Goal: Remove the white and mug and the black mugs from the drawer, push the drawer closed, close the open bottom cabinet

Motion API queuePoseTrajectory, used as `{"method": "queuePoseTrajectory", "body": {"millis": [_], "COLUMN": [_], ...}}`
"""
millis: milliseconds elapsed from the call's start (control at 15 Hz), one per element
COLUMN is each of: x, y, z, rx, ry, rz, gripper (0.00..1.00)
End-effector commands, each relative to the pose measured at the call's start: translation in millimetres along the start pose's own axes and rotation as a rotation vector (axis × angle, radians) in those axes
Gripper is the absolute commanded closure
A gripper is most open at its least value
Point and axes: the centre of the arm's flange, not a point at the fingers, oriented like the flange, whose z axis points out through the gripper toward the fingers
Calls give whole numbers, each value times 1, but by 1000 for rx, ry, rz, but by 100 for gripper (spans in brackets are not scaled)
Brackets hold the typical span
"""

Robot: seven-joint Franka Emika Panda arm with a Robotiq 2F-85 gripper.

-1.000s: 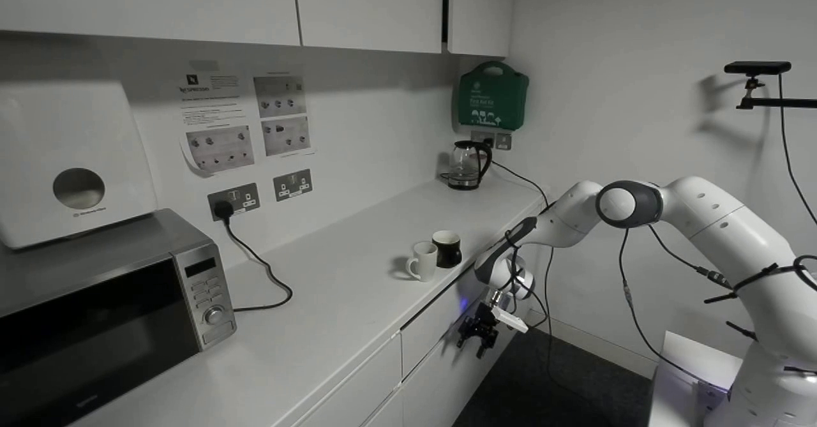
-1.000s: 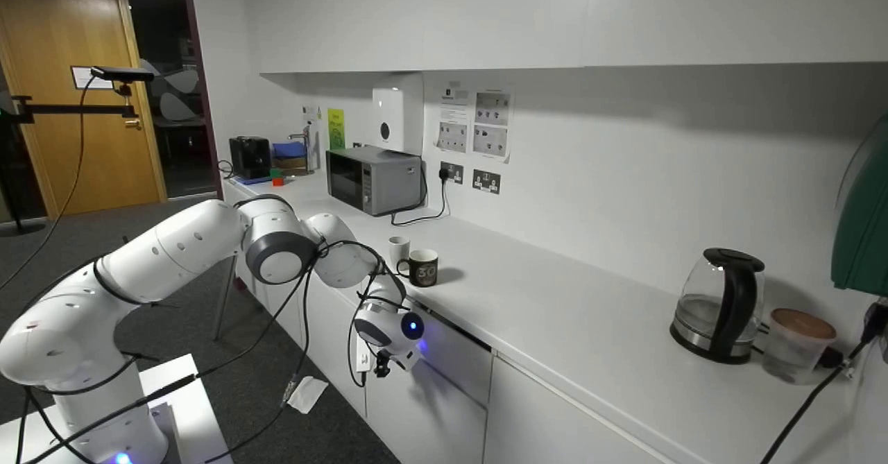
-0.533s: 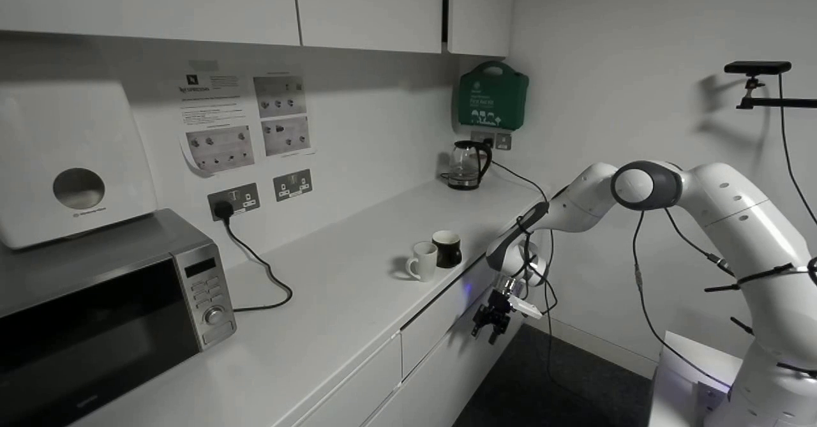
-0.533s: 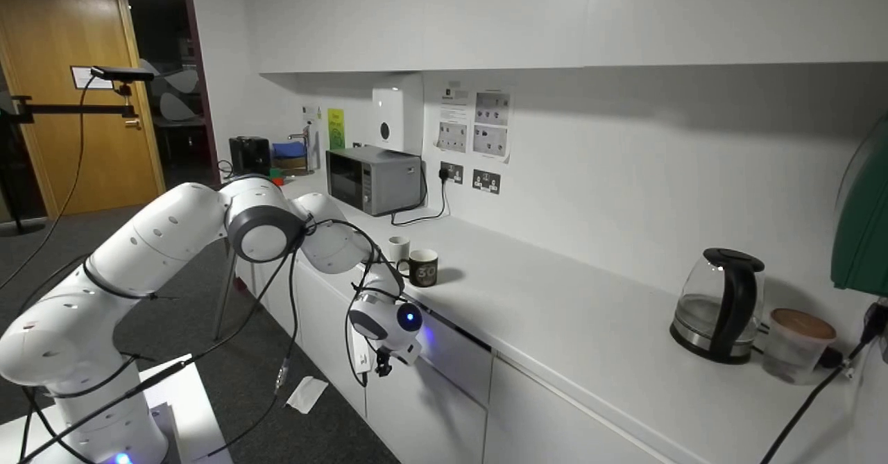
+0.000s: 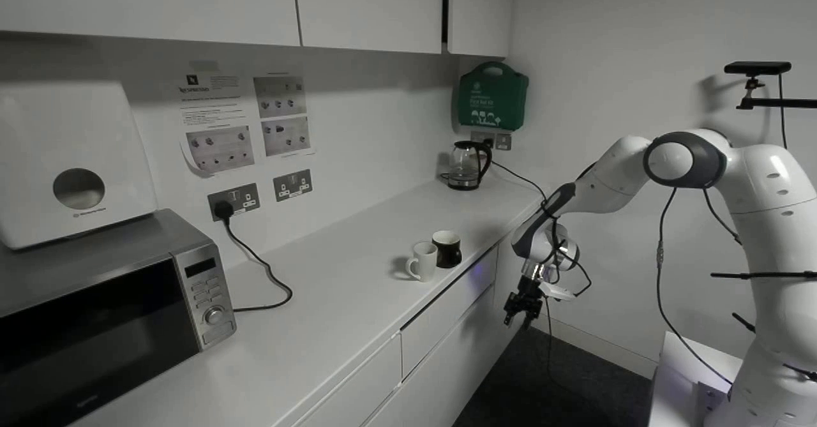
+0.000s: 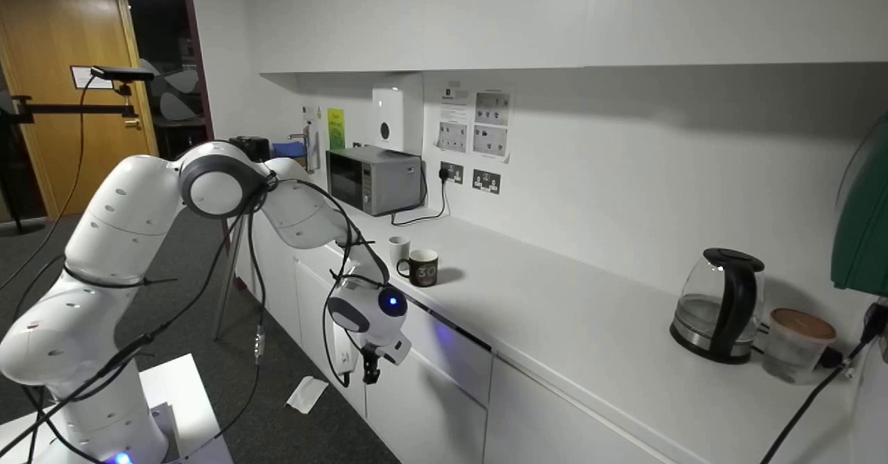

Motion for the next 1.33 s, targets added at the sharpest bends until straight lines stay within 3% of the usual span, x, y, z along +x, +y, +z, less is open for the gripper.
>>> {"method": "queuePoseTrajectory", "body": {"millis": [0,333,533,1000,1267], "x": [-54,-101,-127,-177,-198], "y": [-8,-14,-16,-15,-19], "z": [-50,-88,-111,-160,-173], "rx": [-112,-265,-347,-336,-378], "ry": [6,-28,-7,141,175], "rz": [-19,-96,-113,-119,-249], "gripper": [0,0,0,0,0]}}
